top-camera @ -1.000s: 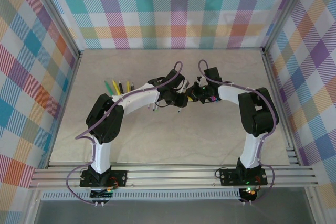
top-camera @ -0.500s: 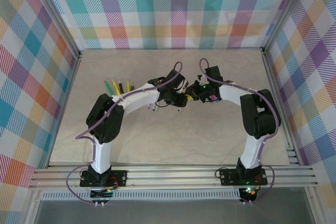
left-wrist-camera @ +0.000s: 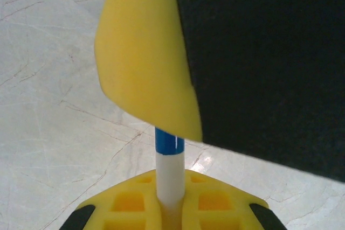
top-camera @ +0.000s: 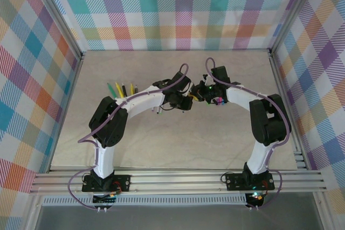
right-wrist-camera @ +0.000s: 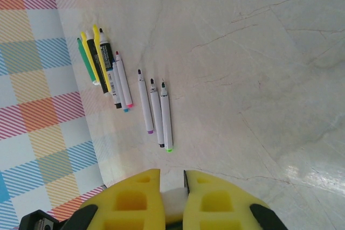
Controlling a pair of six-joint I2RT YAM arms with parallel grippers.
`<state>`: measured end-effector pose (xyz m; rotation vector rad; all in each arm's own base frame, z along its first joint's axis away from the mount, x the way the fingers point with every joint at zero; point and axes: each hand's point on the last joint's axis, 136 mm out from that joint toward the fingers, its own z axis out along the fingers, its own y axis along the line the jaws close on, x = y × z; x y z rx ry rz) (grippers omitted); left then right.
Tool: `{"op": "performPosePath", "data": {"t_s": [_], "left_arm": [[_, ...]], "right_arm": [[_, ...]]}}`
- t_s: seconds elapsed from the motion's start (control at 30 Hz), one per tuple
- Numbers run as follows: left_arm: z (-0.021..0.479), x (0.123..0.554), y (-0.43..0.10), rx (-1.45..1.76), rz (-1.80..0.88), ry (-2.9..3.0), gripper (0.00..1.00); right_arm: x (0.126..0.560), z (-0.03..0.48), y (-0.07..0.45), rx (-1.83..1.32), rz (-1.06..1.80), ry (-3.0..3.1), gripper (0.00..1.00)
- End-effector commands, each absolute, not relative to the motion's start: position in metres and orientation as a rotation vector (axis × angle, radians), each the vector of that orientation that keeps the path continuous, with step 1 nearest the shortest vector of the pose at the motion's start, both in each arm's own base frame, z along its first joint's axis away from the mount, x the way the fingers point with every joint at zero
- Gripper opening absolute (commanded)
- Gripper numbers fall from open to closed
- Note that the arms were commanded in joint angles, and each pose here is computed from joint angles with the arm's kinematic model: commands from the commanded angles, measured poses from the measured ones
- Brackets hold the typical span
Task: Open the pen caps
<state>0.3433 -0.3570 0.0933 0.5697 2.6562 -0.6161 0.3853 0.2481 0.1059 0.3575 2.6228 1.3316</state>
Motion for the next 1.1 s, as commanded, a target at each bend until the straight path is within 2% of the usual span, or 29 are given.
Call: {"op": "performPosePath", "data": {"t_s": [0.0, 0.1, 0.13, 0.23, 0.3, 0.43, 0.67, 0.83, 1.07], "left_arm": [[0.095, 0.327, -0.356, 0.595, -0.687, 2.668, 0.00], [0.100, 0.302, -0.357, 0.558, -0.759, 2.683, 0.00], [0.100, 0.268, -0.368, 0.592, -0.848, 2.721, 0.00], [0.090, 0.173, -0.371, 0.711, -0.758, 2.787, 0.00], [0.089, 0.159, -0.356, 0.641, -0.737, 2.811, 0.00], [0.110, 0.184, -0.329, 0.538, -0.696, 2.745, 0.00], [0.127, 0.262, -0.301, 0.511, -0.441, 2.711, 0.00], [0.103, 0.313, -0.286, 0.467, -0.237, 2.754, 0.00], [0.056, 0.354, -0.277, 0.391, -0.067, 2.822, 0.00]], "right_arm": [[0.384, 0.112, 0.252, 0.351, 1.349, 2.618, 0.00], [0.405, 0.117, 0.245, 0.371, 1.284, 2.584, 0.00], [0.433, 0.125, 0.234, 0.386, 1.220, 2.572, 0.00], [0.515, 0.149, 0.201, 0.501, 1.217, 2.489, 0.00], [0.544, 0.166, 0.197, 0.503, 1.210, 2.448, 0.00], [0.550, 0.174, 0.202, 0.484, 1.226, 2.456, 0.00], [0.505, 0.145, 0.190, 0.457, 1.122, 2.542, 0.00], [0.463, 0.118, 0.187, 0.368, 0.890, 2.659, 0.00], [0.430, 0.087, 0.193, 0.199, 0.591, 2.786, 0.00]]}}
